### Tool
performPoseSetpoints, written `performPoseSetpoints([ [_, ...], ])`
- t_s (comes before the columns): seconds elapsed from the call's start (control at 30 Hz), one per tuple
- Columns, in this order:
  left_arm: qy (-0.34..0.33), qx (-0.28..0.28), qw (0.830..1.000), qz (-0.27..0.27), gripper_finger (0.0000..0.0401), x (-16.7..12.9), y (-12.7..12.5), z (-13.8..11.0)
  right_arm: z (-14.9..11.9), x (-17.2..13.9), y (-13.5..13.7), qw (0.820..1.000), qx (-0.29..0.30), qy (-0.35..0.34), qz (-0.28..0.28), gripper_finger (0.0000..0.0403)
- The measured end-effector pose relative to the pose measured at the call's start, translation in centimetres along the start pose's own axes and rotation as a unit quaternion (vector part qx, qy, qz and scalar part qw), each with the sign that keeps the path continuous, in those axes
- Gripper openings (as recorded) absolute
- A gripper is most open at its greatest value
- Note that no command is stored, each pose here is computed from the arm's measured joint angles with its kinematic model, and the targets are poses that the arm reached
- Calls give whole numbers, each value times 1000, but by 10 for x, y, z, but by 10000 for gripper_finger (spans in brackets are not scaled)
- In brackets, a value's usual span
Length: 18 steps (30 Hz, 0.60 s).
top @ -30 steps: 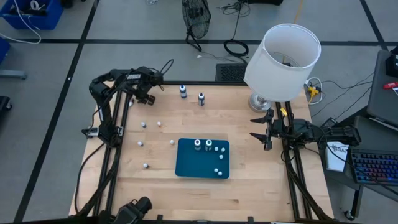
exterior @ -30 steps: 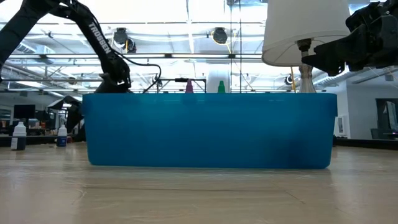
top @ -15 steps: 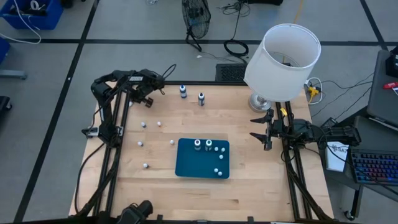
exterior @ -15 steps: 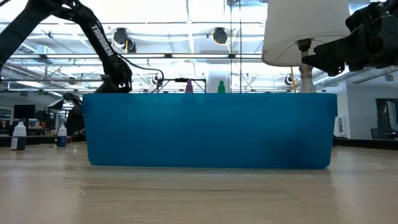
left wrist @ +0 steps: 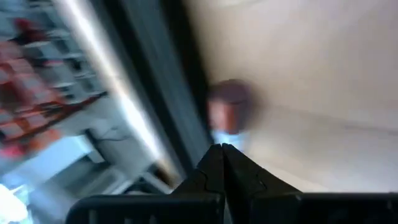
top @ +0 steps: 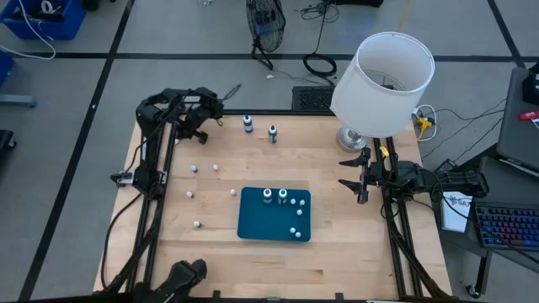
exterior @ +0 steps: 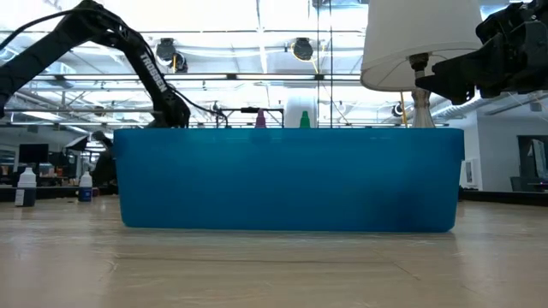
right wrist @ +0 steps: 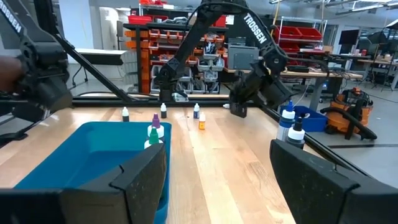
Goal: Pick & Place food coloring
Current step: Put the small red food coloring bottle into the blue bin
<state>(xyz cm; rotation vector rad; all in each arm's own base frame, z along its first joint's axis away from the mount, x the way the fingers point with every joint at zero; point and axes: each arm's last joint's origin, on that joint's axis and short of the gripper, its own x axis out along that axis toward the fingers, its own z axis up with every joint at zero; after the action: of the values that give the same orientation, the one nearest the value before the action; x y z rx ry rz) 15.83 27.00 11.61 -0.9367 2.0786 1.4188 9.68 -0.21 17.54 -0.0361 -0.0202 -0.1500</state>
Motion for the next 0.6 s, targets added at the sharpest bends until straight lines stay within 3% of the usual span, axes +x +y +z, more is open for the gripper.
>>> performPoseSetpoints([
  [0.07, -9, -5, 999, -38, 1, -1, 2, 8, 0, 0, 0, 1000, 0, 0, 0, 274],
  [0.3, -10, -10, 997, -72, 1, -2, 5, 15, 0, 0, 0, 1000, 0, 0, 0, 270],
  [0.43, -29, 30, 985, -165, 1, -5, 1, 19, 0, 0, 0, 1000, 0, 0, 0, 273],
  [0.6, -61, 33, 988, -137, 1, -9, 2, 22, 0, 0, 0, 1000, 0, 0, 0, 274],
])
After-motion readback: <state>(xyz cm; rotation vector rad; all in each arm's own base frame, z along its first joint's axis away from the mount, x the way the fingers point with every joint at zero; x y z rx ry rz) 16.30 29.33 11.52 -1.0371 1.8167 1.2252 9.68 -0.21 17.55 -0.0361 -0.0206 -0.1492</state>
